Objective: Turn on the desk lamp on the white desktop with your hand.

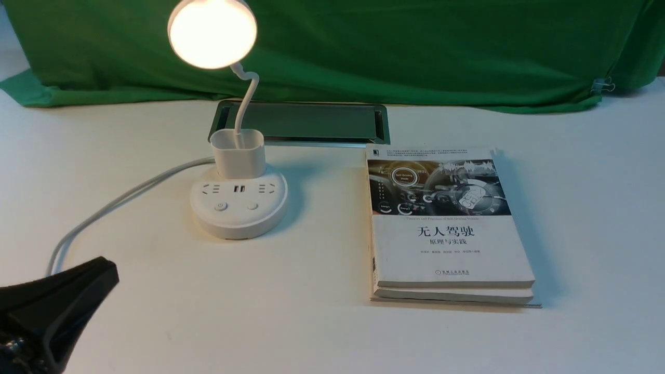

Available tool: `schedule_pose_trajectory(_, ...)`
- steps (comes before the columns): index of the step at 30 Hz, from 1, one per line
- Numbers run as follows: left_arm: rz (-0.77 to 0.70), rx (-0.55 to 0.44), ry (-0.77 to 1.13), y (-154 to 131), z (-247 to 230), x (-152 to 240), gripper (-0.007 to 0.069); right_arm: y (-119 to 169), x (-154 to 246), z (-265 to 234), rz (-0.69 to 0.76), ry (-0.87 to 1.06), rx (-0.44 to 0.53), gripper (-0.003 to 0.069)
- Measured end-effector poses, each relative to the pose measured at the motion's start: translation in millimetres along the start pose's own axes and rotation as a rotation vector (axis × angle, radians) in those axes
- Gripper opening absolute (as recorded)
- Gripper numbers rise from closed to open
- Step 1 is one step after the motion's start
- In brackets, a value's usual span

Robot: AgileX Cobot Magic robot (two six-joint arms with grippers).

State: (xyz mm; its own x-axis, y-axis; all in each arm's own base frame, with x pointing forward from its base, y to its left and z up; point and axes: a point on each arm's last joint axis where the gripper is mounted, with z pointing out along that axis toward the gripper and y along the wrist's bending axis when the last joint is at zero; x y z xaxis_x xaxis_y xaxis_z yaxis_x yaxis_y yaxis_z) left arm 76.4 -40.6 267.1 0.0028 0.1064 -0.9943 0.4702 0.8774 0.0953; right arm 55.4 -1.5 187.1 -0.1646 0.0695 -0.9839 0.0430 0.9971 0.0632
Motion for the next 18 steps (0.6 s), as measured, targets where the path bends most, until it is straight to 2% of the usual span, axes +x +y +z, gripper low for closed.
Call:
schedule_pose_trajectory(1, 0.000, -0.008, -0.009, 1, -1, 0, 0.0021, 0, 0, 0, 0.000, 0.000, 0.000, 0.0241)
schedule_pose_trajectory(4, -0.008, -0.142, -0.126, 9, -14, 4, 0.0021, 0, 0, 0, 0.000, 0.000, 0.000, 0.0241)
schedule_pose_trajectory(10, -0.039, -0.328, -0.218, 15, -34, 21, 0.0021, 0, 0, 0, 0.000, 0.000, 0.000, 0.0241)
schedule_pose_trajectory(14, -0.062, -0.385, -0.171, 16, -34, 43, 0.0021, 0, 0, 0, 0.000, 0.000, 0.000, 0.0241)
schedule_pose_trajectory(18, -0.089, -0.390, -0.088, 16, -31, 61, 0.0021, 0, 0, 0, 0.000, 0.000, 0.000, 0.0241)
